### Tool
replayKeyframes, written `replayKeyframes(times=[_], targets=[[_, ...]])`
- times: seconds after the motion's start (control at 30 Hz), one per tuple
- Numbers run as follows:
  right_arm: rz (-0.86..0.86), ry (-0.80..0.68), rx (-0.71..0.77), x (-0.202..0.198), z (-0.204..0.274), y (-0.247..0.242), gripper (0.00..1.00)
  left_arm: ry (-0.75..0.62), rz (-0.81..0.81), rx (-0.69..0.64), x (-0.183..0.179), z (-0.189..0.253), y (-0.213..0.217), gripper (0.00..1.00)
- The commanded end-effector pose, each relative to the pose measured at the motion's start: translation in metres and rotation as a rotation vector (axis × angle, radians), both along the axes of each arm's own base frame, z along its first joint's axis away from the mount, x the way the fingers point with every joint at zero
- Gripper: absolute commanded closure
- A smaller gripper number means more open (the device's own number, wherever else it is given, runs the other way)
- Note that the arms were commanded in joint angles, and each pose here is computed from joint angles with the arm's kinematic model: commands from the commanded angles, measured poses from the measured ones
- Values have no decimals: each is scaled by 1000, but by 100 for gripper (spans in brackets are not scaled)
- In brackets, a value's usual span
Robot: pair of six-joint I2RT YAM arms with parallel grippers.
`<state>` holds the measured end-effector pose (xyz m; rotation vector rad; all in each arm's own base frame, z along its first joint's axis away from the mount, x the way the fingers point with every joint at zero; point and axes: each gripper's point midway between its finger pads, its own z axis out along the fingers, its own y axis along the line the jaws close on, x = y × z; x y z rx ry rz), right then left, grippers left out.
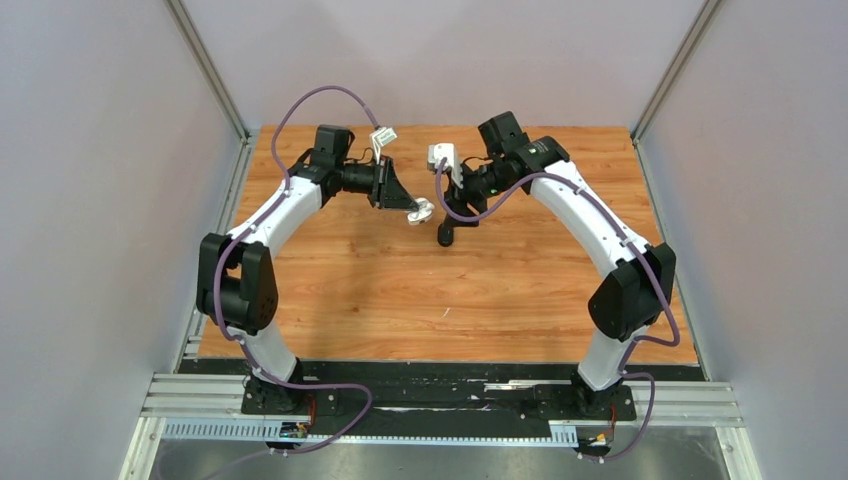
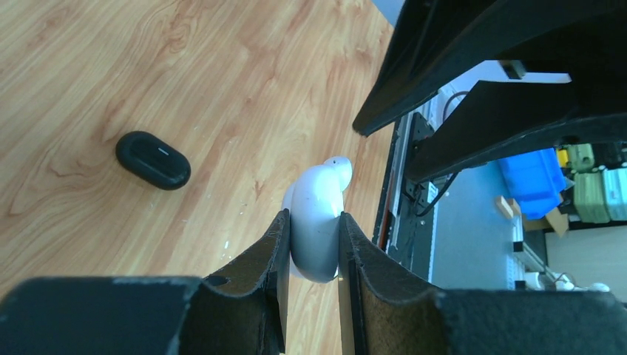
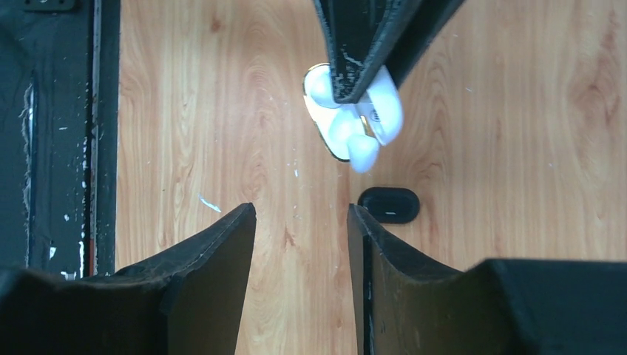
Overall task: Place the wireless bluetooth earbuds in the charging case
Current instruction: Adjust the earbud with the charging case.
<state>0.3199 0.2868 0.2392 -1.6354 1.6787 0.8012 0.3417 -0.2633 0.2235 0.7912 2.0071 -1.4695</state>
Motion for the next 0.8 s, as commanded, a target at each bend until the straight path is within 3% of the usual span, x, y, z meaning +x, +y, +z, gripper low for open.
replayKeyframes(times=[0.0,0.47,0.77], targets=[[148,-57,52,-15,6,16,49,-111,-50,-12,-15,18,2,100],[95,-93,-35,4,-8,34,47,-86,-60,-15,-18,22,-3,100],[17,-160,-127,21,-15,18,48,-72,-46,-7,-17,21,-2,100]])
